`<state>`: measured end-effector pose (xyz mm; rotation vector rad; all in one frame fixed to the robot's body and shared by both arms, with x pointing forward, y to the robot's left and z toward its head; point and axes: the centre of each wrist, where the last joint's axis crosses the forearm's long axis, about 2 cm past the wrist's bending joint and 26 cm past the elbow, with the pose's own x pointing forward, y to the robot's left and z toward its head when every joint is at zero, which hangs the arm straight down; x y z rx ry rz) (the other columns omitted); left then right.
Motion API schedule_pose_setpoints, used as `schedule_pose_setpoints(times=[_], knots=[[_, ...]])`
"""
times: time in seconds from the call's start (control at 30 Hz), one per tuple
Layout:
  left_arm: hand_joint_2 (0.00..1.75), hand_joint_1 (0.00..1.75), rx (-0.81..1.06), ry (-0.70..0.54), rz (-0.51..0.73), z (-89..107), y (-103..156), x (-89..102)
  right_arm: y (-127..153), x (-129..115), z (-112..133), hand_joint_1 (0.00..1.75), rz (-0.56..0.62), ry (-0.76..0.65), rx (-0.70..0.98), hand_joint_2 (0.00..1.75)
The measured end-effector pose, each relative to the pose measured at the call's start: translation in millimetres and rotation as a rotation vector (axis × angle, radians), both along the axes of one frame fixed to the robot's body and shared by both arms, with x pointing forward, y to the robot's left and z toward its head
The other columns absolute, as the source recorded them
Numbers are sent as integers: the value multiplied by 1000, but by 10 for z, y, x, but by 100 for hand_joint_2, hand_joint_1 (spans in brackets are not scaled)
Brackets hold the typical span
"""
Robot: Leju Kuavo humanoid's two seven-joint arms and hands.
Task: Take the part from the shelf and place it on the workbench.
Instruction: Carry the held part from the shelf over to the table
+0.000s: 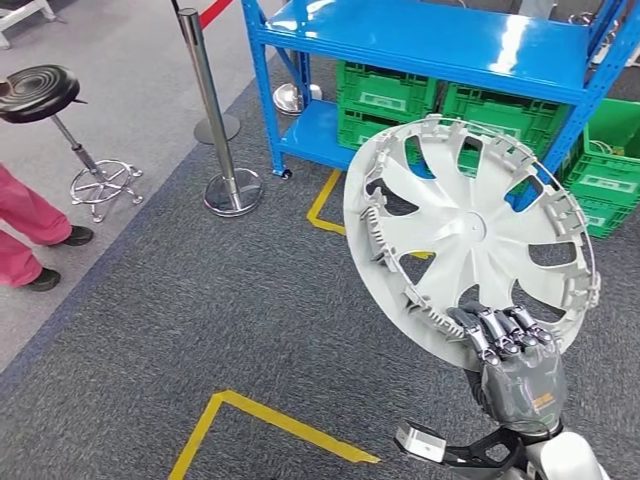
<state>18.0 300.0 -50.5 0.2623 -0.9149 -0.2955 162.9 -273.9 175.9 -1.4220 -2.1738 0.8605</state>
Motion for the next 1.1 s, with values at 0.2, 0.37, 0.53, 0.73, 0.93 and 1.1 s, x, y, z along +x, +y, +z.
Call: schedule_pose_setpoints(times=[0.2, 0.37, 0.53, 0.73, 0.93, 1.1], knots=[[175, 0, 6, -5, 5, 9, 23, 8, 0, 4, 3, 175, 0, -2, -1, 175], [175, 0, 7, -7, -1, 12, 20, 26, -2, 5, 5, 175, 1, -5, -5, 175], [175, 0, 6, 0, -6, 12, 20, 21, -3, 4, 3, 175, 5, -7, -12, 175], [175, 0, 6, 8, -1, 10, 41, 1, 2, 21, 19, 175, 7, -19, -21, 175], [175, 0, 10, 7, 10, 11, 79, 13, 11, 30, 23, 175, 3, -22, -23, 175], [175, 0, 11, 11, 12, 11, 97, 2, 24, 38, 28, 175, -1, -24, -18, 175]])
